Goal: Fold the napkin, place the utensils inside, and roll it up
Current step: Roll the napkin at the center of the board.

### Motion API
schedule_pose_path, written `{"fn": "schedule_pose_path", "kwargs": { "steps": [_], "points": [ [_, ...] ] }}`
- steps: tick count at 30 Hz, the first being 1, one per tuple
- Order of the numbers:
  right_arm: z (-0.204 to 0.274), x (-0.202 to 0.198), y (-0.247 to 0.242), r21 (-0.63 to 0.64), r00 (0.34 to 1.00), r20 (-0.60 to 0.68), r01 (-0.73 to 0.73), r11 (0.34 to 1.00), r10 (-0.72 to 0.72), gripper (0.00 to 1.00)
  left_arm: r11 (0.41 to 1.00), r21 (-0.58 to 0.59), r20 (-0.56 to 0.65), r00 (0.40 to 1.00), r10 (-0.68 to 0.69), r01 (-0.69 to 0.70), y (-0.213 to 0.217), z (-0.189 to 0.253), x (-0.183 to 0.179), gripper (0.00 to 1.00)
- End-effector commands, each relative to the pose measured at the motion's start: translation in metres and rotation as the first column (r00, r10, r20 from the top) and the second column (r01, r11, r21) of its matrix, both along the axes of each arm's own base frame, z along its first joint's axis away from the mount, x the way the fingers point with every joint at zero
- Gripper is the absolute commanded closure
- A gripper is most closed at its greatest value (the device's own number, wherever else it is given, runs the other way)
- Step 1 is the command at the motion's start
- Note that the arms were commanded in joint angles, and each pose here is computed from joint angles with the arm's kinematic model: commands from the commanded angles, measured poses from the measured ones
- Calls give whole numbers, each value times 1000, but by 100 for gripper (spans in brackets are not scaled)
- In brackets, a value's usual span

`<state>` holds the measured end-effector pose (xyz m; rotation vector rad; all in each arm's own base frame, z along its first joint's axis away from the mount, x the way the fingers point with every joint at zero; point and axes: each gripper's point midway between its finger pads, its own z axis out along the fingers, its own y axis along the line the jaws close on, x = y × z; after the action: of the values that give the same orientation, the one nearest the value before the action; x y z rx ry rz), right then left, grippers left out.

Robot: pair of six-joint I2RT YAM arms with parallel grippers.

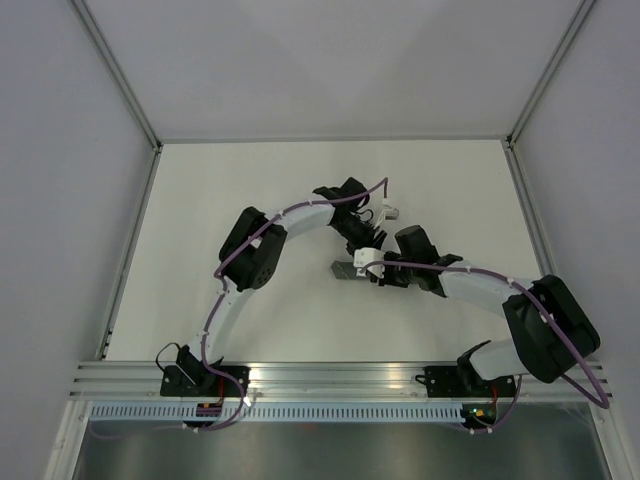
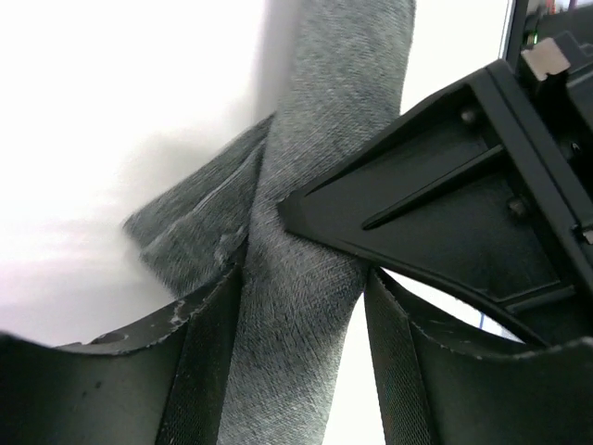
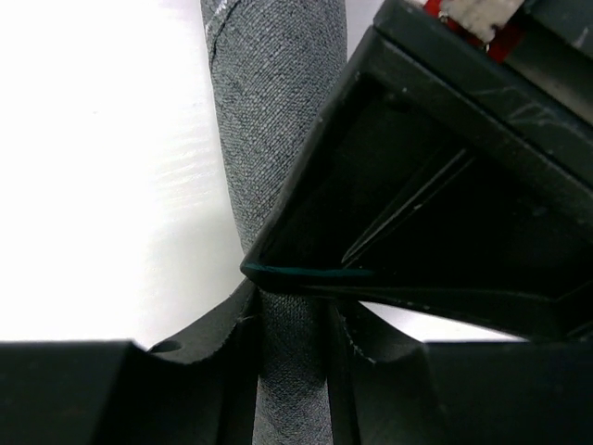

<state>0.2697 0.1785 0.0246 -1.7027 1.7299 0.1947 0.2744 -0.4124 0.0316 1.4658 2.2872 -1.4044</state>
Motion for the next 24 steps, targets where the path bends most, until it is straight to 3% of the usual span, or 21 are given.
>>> {"fn": "schedule_pose_path", "kwargs": {
  "steps": [1,6,14,20,24],
  "points": [
    [3,2,3,1,997,-63,43,999,-43,69,986,-2,75,983,166,-166,10,25,43,39],
    [-1,1,2,-1,987,-139,84,996,-84,70,940,-57,131,931,341,-336,26,53,90,37],
    [-7,9,6,-21,943,-281,180,984,-178,70,839,-38,152,827,541,-542,60,70,131,37],
    [-12,22,9,-22,864,-420,298,954,-279,70,701,6,197,688,698,-713,94,77,144,38],
    [-22,34,13,-41,773,-511,415,909,-376,70,584,18,226,572,788,-811,119,82,143,37]
  ]
}}
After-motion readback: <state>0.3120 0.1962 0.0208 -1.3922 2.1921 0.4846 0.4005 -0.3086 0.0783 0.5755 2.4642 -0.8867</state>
